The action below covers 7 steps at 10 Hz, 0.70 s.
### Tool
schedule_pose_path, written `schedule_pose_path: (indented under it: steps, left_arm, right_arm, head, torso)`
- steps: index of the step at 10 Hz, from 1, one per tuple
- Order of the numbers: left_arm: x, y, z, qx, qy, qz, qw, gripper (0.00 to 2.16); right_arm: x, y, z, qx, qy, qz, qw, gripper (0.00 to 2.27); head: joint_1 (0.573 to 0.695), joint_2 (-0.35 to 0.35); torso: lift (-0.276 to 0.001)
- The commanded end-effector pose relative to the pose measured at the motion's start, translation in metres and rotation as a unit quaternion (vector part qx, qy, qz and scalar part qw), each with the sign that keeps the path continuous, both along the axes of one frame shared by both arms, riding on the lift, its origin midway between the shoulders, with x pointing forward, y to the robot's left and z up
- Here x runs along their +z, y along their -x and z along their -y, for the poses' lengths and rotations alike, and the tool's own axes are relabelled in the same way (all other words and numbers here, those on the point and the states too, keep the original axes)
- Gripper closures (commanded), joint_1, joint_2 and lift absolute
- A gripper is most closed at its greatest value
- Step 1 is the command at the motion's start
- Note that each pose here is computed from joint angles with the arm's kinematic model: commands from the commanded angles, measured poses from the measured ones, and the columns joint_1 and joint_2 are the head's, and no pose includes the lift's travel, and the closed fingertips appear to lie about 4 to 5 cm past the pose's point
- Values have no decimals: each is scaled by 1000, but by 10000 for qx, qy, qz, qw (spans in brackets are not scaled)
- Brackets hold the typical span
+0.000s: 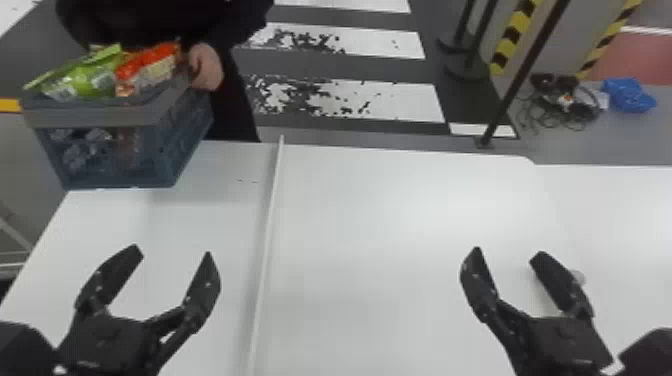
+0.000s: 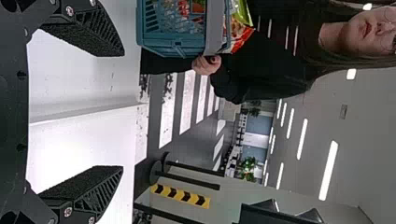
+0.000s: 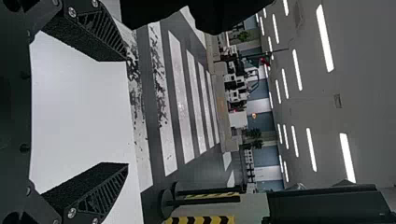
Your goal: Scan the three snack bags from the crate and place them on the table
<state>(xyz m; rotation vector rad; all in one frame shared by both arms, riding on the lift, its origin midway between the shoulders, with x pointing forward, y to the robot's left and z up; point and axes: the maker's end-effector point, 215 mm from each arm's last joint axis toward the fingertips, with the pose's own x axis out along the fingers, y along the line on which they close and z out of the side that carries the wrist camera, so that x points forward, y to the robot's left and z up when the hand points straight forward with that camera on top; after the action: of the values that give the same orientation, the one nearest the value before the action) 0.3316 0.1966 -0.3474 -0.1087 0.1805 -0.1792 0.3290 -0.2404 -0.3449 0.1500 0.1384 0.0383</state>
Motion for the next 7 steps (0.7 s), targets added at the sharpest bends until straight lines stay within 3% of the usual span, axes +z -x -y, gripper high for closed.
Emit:
schedule_pose_path:
  steps: [1, 7]
  left_arm:
    - [11, 1, -1, 27, 12, 201, 9998, 144]
    - [11, 2, 1, -9, 24, 202, 9998, 144]
  right_arm:
    - [-1, 0, 0, 0, 2, -14, 10000, 134]
    - [0, 2, 2, -12, 24, -4, 10000, 134]
  head:
    - [695, -78]
    - [695, -83]
  torso:
    - [-36]
    - [-36]
